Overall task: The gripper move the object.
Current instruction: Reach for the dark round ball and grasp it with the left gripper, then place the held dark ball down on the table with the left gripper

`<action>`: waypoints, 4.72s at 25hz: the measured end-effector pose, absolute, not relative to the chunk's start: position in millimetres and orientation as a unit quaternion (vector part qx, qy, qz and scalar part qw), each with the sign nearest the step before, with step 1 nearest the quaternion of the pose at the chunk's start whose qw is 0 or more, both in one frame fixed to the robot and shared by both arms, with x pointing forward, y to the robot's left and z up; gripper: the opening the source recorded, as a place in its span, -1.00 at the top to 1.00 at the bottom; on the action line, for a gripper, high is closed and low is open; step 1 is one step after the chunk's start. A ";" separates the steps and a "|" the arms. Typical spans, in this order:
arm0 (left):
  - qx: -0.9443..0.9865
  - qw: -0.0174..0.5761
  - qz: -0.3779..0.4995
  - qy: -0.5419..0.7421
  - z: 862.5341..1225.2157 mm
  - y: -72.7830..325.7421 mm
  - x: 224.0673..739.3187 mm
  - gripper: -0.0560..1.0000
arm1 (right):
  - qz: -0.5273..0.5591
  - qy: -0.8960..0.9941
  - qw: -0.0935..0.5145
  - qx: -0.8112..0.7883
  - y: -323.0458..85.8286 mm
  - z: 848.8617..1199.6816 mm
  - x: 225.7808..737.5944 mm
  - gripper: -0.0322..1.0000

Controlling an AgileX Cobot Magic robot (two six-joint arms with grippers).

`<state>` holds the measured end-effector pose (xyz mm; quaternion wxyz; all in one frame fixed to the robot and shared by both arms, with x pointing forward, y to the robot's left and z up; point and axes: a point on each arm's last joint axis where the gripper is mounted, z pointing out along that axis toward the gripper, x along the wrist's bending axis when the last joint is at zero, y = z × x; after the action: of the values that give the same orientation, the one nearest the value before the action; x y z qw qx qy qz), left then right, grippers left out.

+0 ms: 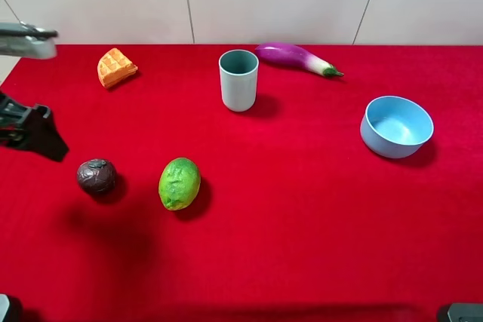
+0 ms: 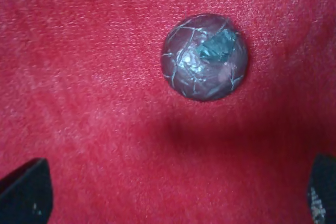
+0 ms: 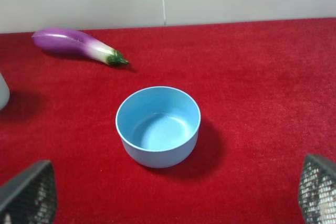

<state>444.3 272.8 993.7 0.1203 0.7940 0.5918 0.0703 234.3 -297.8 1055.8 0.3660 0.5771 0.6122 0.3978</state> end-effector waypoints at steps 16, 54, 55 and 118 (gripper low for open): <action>0.827 0.080 0.041 0.555 942.5 239.1 468.6 -0.92 | 0.398 0.612 0.366 0.577 -297.8 1055.8 234.3 -0.40; 0.850 0.040 0.017 0.525 879.5 212.5 487.4 -0.81 | 0.398 0.612 0.366 0.577 -297.8 1055.8 234.3 -0.40; 0.850 0.039 0.016 0.525 879.5 212.5 487.3 -0.77 | 0.398 0.612 0.366 0.577 -297.8 1055.8 234.3 -0.40; 0.847 0.101 0.083 0.515 1052.6 132.6 519.7 -0.23 | 0.398 0.612 0.366 0.577 -297.8 1055.8 234.3 -0.40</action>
<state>519.7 132.6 1052.6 0.1010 0.8474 0.5147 0.0827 234.3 -297.8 1055.8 0.3660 0.5771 0.6122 0.3978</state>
